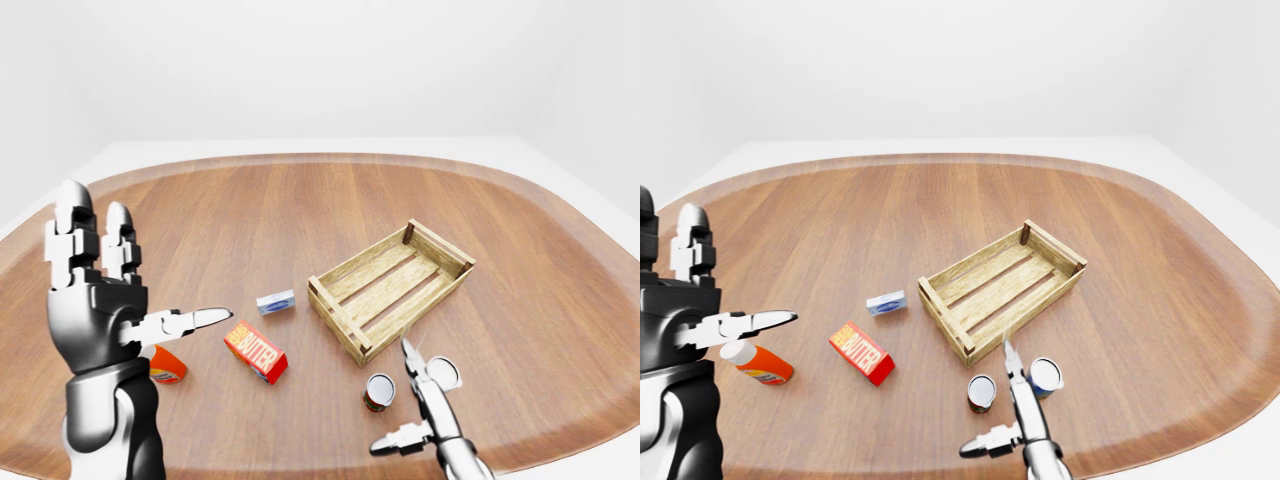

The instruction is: Pick up the tomato sauce, and put it in the wooden tray.

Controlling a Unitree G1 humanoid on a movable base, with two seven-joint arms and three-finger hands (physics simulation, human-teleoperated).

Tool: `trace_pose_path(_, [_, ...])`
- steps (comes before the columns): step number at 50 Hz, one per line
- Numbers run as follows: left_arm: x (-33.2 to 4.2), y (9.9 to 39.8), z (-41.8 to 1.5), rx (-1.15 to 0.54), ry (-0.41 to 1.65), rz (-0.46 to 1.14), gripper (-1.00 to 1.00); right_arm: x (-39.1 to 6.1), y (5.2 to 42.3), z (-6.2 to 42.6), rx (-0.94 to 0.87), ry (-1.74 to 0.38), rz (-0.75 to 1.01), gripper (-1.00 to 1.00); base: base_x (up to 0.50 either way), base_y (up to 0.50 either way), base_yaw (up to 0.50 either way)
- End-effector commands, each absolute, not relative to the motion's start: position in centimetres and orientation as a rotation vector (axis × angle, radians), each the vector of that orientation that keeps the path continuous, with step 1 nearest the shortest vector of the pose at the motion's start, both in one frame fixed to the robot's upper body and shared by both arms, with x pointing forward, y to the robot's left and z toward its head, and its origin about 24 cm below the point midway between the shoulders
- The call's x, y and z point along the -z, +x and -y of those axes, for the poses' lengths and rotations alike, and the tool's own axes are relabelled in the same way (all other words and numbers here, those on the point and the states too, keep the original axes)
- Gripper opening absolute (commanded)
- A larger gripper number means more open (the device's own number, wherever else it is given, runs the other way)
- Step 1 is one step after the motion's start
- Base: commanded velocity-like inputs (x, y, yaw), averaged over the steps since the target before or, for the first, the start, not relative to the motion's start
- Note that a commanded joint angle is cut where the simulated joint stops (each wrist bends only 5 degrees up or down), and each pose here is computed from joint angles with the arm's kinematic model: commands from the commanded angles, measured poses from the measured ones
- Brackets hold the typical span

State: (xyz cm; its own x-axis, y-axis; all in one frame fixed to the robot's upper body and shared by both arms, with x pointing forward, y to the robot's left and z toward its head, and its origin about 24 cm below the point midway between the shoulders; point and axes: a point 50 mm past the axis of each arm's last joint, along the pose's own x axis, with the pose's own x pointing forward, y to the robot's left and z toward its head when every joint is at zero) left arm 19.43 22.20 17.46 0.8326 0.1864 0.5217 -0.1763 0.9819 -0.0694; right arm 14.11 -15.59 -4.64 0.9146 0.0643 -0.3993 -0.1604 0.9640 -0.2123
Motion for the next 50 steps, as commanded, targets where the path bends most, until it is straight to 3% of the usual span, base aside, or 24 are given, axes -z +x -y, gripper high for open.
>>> trace_pose_path(1, [-17.3, 19.5, -22.1, -0.189, -0.019, 0.549, 1.00, 5.2, 14.2, 15.7, -0.113, -0.247, -0.424, 1.00, 0.00, 0.00, 0.00])
trace_pose_path(50, [-17.1, 19.7, -21.8, -0.180, -0.018, 0.535, 1.00, 6.3, 15.0, 15.8, -0.107, -0.253, -0.460, 1.00, 0.00, 0.00, 0.00])
